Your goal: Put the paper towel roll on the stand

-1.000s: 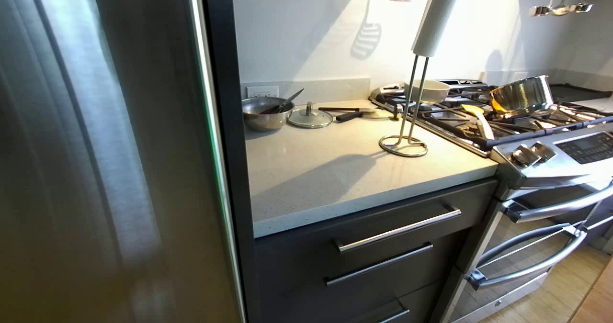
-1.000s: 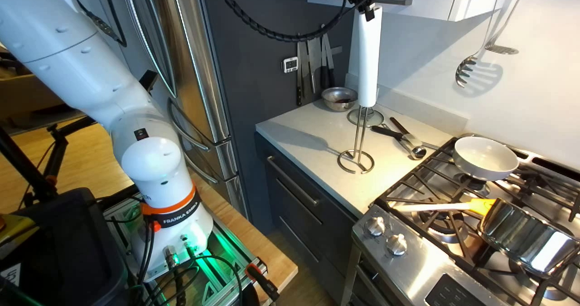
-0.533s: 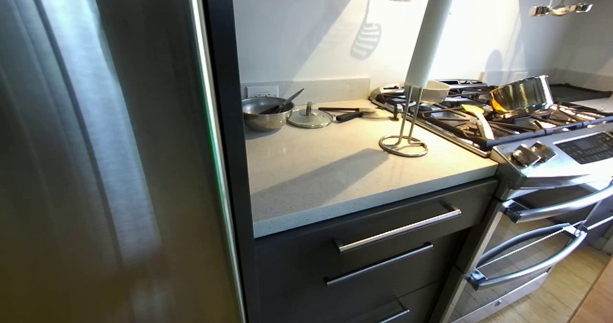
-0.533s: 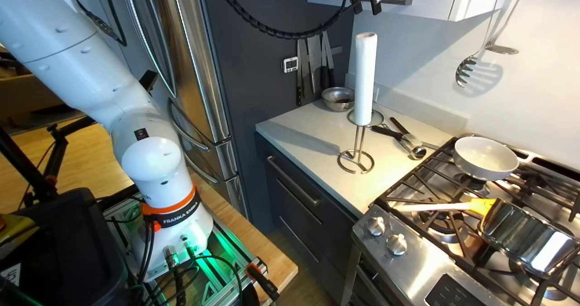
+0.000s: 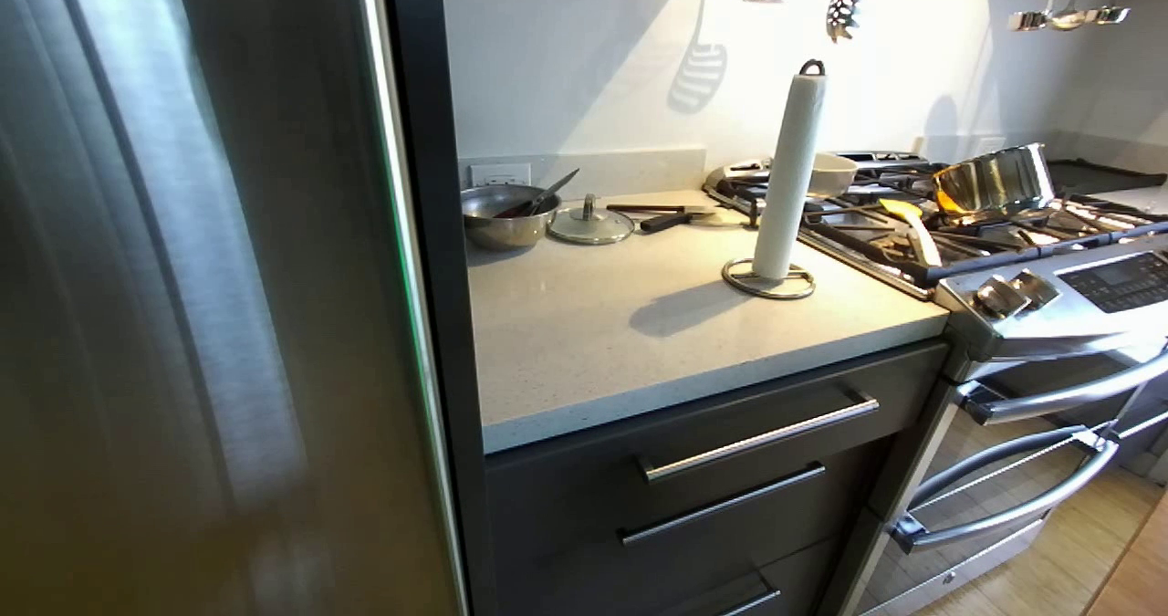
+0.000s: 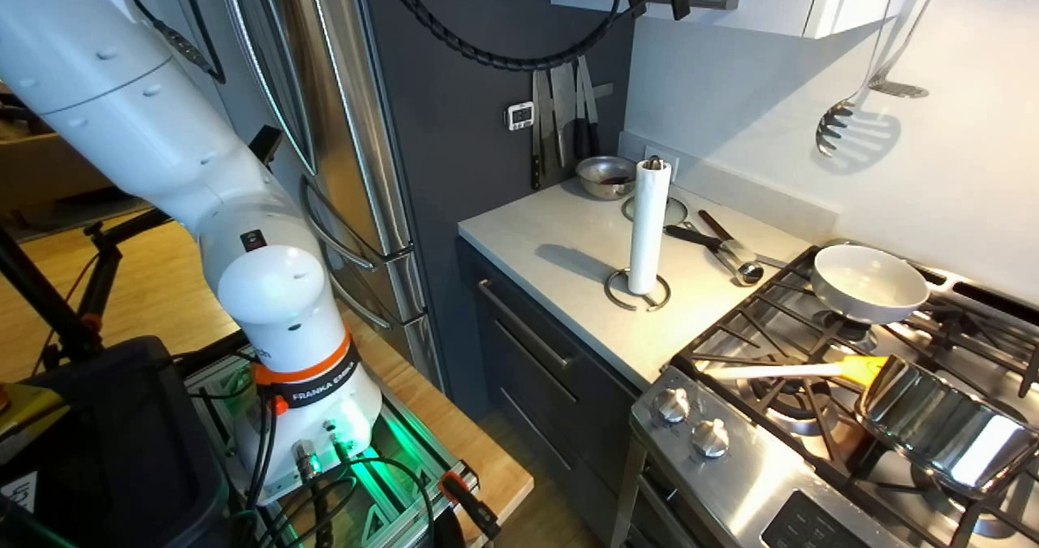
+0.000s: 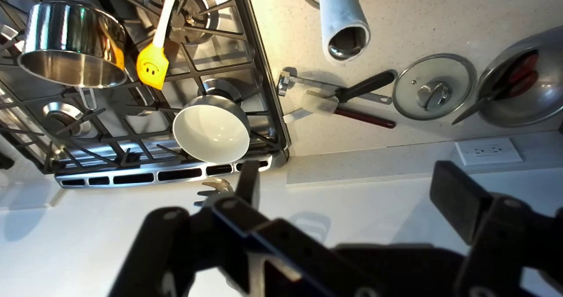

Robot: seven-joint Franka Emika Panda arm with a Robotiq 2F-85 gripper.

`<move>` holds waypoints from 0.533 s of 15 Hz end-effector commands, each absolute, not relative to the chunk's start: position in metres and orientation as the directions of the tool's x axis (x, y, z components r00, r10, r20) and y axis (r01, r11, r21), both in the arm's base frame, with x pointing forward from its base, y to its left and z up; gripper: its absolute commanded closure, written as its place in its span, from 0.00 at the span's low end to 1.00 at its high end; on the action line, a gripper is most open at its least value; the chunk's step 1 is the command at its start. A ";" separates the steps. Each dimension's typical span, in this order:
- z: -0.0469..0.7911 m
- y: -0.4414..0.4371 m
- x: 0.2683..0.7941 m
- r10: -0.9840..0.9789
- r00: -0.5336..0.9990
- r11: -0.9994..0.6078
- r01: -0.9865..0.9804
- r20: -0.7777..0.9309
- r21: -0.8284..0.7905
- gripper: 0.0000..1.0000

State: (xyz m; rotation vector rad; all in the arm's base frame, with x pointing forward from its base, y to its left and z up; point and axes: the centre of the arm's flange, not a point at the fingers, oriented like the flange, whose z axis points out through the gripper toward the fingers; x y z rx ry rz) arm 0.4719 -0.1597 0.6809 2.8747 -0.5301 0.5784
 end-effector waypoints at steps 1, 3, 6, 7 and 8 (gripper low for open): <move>0.670 -0.156 0.450 -0.326 0.860 -0.926 -0.373 0.392 0.049 0.00; 0.661 -0.153 0.441 -0.332 0.858 -0.927 -0.375 0.392 0.035 0.00; 0.668 -0.155 0.455 -0.321 0.866 -0.926 -0.372 0.383 0.063 0.00; 0.666 -0.155 0.452 -0.322 0.866 -0.926 -0.371 0.382 0.062 0.00; 0.665 -0.154 0.450 -0.322 0.867 -0.926 -0.371 0.381 0.061 0.00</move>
